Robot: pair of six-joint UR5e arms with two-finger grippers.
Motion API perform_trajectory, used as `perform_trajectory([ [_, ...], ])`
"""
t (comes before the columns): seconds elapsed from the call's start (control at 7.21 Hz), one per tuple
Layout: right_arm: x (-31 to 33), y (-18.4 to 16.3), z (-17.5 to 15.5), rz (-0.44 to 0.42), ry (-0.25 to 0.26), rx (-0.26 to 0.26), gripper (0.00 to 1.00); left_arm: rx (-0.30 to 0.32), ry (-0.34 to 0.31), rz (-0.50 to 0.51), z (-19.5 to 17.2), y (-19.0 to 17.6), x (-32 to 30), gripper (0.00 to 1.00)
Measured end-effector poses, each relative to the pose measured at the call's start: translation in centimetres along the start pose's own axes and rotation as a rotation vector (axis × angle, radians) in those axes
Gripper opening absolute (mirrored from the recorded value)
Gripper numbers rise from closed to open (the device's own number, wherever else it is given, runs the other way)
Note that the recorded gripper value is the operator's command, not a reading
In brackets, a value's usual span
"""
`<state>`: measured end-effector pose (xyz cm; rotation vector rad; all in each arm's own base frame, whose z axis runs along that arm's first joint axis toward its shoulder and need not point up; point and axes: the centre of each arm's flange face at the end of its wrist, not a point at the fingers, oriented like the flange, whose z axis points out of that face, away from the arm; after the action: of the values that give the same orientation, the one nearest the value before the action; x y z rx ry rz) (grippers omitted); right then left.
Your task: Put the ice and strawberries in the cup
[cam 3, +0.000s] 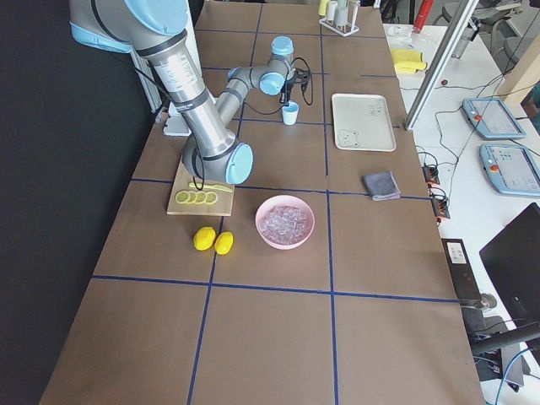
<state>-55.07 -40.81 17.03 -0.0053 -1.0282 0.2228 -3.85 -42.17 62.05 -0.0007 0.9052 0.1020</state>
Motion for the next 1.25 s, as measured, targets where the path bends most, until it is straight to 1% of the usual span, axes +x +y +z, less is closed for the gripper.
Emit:
perform_trajectory([
  [0.14,0.0,0.2,0.4,-0.002,0.003,-0.004,0.71,0.0,0.0,0.0,0.0,0.0,0.0,1.0],
  [0.42,0.1,0.2,0.7,0.0,0.007,-0.005,0.82,0.0,0.0,-0.002,0.0,0.0,-0.1,1.0],
  [0.69,0.2,-0.7,0.2,0.009,0.003,0.004,0.82,-0.003,0.0,-0.007,0.1,0.1,-0.2,1.0],
  [0.83,0.6,-2.2,-0.9,0.024,-0.005,-0.005,0.82,-0.004,0.0,-0.012,0.1,0.1,-0.2,1.0],
  [0.97,2.4,-4.8,-2.9,0.055,-0.012,-0.038,0.99,-0.005,-0.001,-0.042,0.2,-0.1,0.0,1.0],
  [1.11,6.1,-7.4,-5.6,0.087,-0.019,-0.066,0.99,-0.001,-0.001,-0.079,0.4,-0.5,0.7,1.0],
  [1.25,11.4,-8.8,-8.2,0.096,-0.016,-0.071,0.99,0.0,-0.001,-0.125,1.1,-1.2,2.0,1.0],
])
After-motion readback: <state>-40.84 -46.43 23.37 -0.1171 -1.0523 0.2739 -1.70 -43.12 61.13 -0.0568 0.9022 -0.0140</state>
